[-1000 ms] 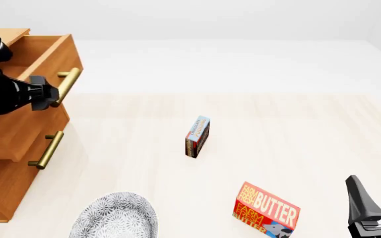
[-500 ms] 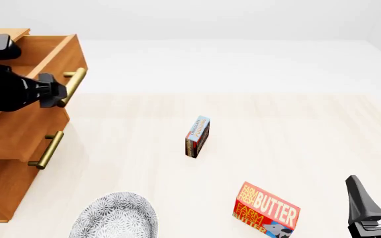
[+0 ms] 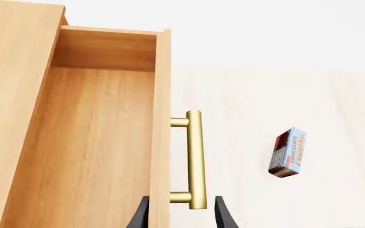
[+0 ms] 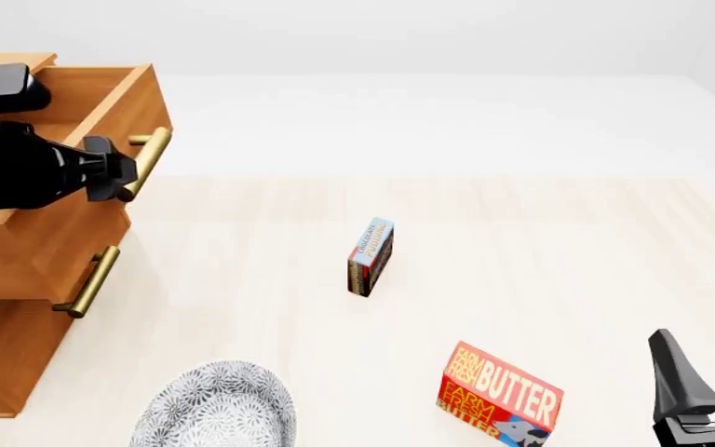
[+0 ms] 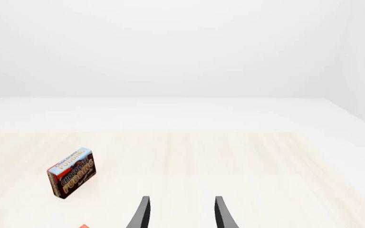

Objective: Put the chocolate pudding in the top drawer of the cabinet and close it.

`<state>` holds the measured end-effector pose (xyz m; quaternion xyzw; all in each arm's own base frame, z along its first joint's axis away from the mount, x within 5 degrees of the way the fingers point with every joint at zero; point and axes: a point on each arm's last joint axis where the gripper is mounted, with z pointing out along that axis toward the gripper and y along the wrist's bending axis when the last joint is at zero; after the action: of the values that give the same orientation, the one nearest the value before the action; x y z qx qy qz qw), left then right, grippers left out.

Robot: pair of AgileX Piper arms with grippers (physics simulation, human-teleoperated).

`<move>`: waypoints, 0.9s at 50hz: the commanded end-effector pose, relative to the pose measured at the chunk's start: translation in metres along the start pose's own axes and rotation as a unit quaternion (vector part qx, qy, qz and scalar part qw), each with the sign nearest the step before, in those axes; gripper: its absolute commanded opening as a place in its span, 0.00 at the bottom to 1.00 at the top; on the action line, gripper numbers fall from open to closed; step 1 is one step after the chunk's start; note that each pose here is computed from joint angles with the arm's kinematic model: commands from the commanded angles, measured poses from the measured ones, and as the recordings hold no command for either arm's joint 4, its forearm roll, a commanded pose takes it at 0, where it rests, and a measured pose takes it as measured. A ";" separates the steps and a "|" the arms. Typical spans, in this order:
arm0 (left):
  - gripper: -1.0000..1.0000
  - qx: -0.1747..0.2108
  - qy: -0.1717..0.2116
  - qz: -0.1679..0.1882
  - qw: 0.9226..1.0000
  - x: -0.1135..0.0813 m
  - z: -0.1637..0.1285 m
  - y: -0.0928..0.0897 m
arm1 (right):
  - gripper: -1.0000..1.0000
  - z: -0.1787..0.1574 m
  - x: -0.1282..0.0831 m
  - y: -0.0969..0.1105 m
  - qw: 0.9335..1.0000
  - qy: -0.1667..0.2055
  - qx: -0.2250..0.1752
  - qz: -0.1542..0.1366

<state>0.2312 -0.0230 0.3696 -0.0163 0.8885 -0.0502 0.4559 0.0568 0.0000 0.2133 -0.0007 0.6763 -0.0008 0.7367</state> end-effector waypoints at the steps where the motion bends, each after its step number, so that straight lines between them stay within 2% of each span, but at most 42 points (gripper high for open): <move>1: 1.00 0.013 0.005 0.006 1.000 0.002 0.007 -0.006 | 1.00 0.000 0.000 0.000 1.000 0.000 0.000 0.000; 45: 1.00 0.041 -0.002 0.012 0.999 0.000 0.022 -0.023 | 1.00 0.000 0.000 0.000 1.000 0.000 0.000 0.000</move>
<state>0.2408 -0.0421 0.3688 0.0042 0.8793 -0.0786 0.4698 0.0568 0.0000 0.2133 -0.0007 0.6762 -0.0008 0.7367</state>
